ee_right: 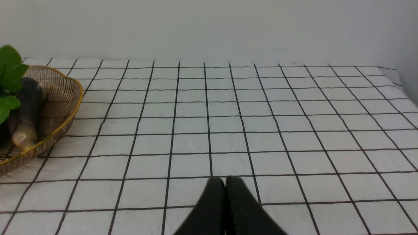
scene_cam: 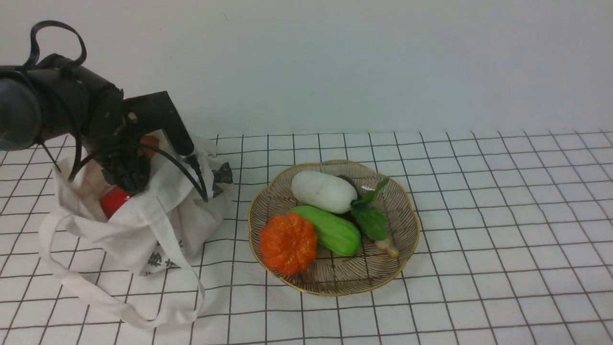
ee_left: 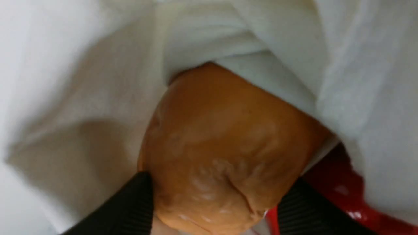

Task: Take vegetables from bag on white checkered tablecloth place on plate.
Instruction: 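Reach into the cloth bag and grasp the potato inside with the left gripper, then take the potato out of the bag and place it on the plate with the left gripper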

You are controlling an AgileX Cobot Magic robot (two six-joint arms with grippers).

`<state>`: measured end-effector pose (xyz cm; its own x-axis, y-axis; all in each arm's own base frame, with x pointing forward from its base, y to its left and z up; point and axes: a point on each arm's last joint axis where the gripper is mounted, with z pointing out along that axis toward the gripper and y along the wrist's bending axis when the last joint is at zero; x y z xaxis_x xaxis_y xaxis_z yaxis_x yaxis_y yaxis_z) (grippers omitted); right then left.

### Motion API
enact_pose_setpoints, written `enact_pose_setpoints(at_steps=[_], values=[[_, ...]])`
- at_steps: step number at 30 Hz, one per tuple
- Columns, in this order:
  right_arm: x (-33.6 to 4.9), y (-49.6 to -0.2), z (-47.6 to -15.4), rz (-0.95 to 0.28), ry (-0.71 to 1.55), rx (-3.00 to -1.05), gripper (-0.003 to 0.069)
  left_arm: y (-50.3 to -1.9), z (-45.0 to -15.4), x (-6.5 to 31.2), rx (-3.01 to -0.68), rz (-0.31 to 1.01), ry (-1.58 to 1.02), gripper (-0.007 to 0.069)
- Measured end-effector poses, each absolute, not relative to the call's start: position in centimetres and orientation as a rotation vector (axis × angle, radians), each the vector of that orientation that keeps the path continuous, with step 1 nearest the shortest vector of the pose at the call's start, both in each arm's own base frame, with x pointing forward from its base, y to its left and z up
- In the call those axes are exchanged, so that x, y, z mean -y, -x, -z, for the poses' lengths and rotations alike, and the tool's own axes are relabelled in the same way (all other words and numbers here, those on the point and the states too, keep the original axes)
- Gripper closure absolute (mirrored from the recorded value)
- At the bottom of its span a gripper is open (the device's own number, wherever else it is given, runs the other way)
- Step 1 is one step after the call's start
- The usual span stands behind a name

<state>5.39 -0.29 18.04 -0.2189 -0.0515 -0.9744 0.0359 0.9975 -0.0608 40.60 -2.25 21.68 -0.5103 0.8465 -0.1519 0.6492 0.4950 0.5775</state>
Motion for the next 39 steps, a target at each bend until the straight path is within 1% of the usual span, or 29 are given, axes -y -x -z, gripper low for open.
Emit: enact_pose_setpoints(at_steps=[6,12,13,14,17,19,21,23,25,26,27,28,29,30,31,32,34,35,36,37,39], values=[[0.3,-5.4,-18.0,0.08,0.011,-1.79,0.0675,-40.3,-21.8,2.5,-2.47,-0.599,-1.004,0.0193],[0.3,-5.4,-18.0,0.08,0.011,-1.79,0.0675,-40.0,-23.5,2.7,-2.693,-0.502,-0.461,0.0193],[0.3,-5.4,-18.0,0.08,0.011,-1.79,0.0675,-39.9,-23.5,2.7,-2.7,-0.5,-0.451,0.0193],[0.3,-5.4,-18.0,0.08,0.011,-1.79,0.0675,-39.7,-24.2,2.7,-2.738,-0.482,-0.379,0.0193],[0.3,-5.4,-18.0,0.08,0.011,-1.79,0.0675,-38.9,-25.3,2.7,-2.77,-0.446,-0.313,0.0193],[0.3,-5.4,-18.0,0.08,0.011,-1.79,0.0675,-38.0,-26.5,2.9,-2.785,-0.395,-0.266,0.0193],[0.3,-5.4,-18.0,0.08,0.011,-1.79,0.0675,-37.0,-28.1,3.2,-2.784,-0.317,-0.229,0.0193],[0.3,-5.4,-18.0,0.08,0.011,-1.79,0.0675,-36.1,-29.3,3.4,-2.78,-0.258,-0.213,0.0193],[0.3,-5.4,-18.0,0.08,0.011,-1.79,0.0675,-34.9,-30.9,3.7,-2.769,-0.169,-0.187,0.0193],[0.3,-5.4,-18.0,0.08,0.011,-1.79,0.0675,-34.7,-31.2,3.8,-2.765,-0.151,-0.184,0.0193],[0.3,-5.4,-18.0,0.08,0.011,-1.79,0.0675,-33.7,-32.6,4.4,-2.742,-0.064,-0.19,0.0193],[0.3,-5.4,-18.0,0.08,0.011,-1.79,0.0675,-33.1,-33.4,4.8,-2.72,-0.017,-0.204,0.0193],[0.3,-5.4,-18.0,0.08,0.011,-1.79,0.0675,-32.7,-33.9,5.3,-2.708,0.019,-0.231,0.0193],[0.3,-5.4,-18.0,0.08,0.011,-1.79,0.0675,-32.6,-34.0,5.3,-2.703,0.02,-0.234,0.0193],[0.3,-5.4,-18.0,0.08,0.011,-1.79,0.0675,-31.7,-34.9,6.8,-2.672,0.114,-0.295,0.0193],[0.3,-5.4,-18.0,0.08,0.011,-1.79,0.0675,-31.4,-35.2,7.3,-2.661,0.146,-0.327,0.0193],[0.3,-5.4,-18.0,0.08,0.011,-1.79,0.0675,-30.5,-35.6,9.7,-2.633,0.25,-0.452,0.0193],[0.3,-5.4,-18.0,0.08,0.011,-1.79,0.0675,-30.3,-35.5,10.7,-2.626,0.284,-0.497,0.0193],[0.3,-5.4,-18.0,0.08,0.011,-1.79,0.0675,-30.2,-35.5,10.9,-2.626,0.297,-0.505,0.0193],[0.3,-5.4,-18.0,0.08,0.011,-1.79,0.0675,-30.2,-35.0,12.4,-2.624,0.338,-0.554,0.0196],[0.3,-5.4,-18.0,0.08,0.011,-1.79,0.0675,-30.4,-34.2,14.0,-2.618,0.379,-0.607,0.02]])
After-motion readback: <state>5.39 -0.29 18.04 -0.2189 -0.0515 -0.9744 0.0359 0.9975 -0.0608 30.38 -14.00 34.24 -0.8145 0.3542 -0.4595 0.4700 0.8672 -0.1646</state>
